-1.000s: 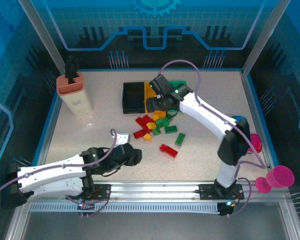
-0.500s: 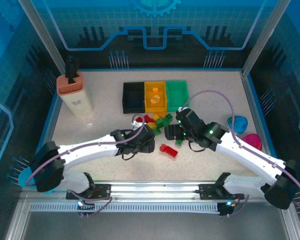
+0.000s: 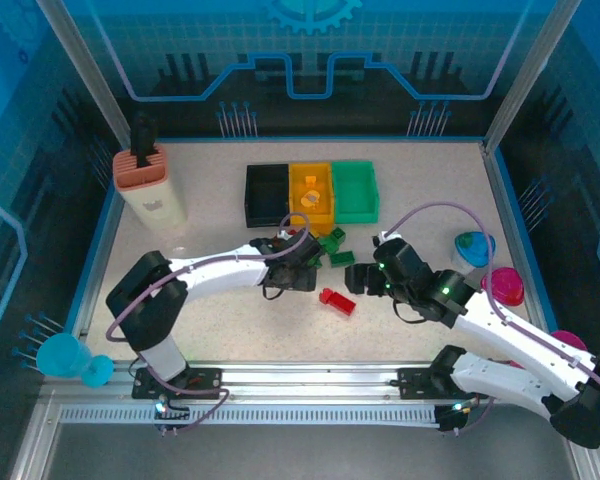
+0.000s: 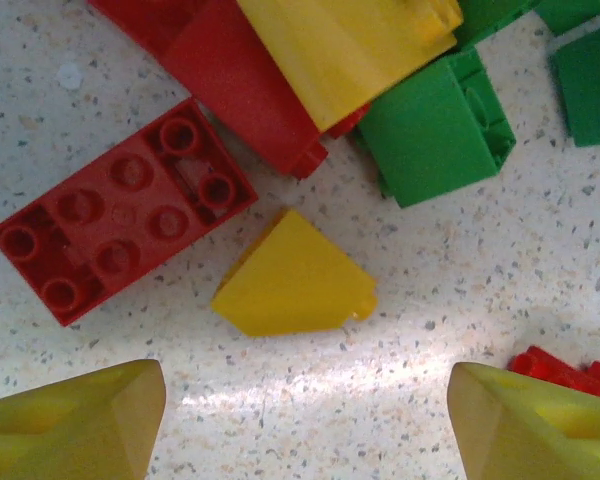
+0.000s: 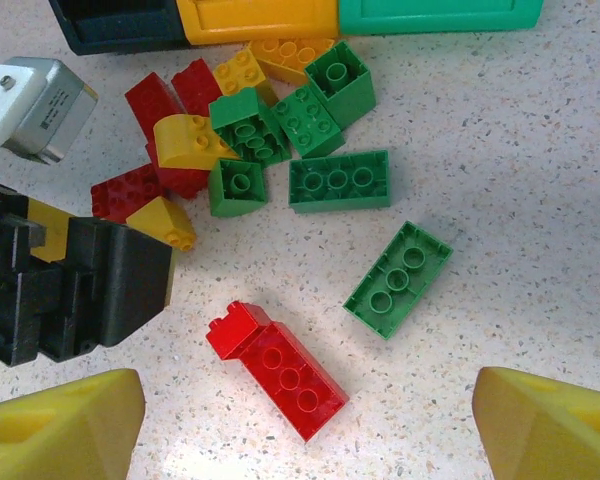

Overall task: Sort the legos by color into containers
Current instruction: Pick up the lego from the center of the table.

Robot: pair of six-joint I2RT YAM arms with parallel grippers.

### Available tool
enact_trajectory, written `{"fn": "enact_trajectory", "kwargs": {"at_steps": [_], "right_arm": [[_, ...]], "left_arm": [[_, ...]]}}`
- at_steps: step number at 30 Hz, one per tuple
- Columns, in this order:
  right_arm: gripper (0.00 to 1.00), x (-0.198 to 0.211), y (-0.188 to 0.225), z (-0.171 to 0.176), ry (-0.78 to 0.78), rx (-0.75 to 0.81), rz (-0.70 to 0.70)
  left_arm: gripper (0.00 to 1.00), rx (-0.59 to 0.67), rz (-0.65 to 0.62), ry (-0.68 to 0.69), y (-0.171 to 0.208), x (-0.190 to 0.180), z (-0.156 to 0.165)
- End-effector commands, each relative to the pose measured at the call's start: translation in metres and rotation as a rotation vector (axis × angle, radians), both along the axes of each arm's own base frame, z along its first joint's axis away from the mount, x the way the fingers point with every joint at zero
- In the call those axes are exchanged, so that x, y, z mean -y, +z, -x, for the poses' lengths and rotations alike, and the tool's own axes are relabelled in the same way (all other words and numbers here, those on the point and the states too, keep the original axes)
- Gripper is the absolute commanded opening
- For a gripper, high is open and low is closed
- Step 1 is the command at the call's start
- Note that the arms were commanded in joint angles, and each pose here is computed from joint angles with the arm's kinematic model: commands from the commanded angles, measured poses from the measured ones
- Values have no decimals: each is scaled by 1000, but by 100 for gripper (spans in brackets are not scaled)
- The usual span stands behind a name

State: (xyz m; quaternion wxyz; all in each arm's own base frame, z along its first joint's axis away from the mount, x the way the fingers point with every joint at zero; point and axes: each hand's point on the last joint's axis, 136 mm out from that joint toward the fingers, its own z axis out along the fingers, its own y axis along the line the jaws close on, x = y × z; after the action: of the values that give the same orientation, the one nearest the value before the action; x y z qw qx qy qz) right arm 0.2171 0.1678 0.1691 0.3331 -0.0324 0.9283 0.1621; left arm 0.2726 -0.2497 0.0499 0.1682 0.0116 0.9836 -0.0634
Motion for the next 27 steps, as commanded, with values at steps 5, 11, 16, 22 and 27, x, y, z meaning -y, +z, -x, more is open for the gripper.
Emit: {"fn": "enact_trajectory", "kwargs": {"at_steps": [5,11,16,22,27], "right_arm": [[84,2,2,-4,-15,12,-39],[83,6,0,-5,-25,10,-54],[82,7,-3,-6,-26,2,-62],[80,8,-4,-7,-27,-1,-67],[80,10,-3,-8,-29,-4,-69]], "left_arm": [[75,-34,17,-23,-9,9,-14],[72,-39,9,-26,-12,13,-23],[67,-56,-15,-38,-15,17,-26],[63,-62,-43,-34,-20,12,-25],[58,-70,-71,-34,-25,8,-26]]}}
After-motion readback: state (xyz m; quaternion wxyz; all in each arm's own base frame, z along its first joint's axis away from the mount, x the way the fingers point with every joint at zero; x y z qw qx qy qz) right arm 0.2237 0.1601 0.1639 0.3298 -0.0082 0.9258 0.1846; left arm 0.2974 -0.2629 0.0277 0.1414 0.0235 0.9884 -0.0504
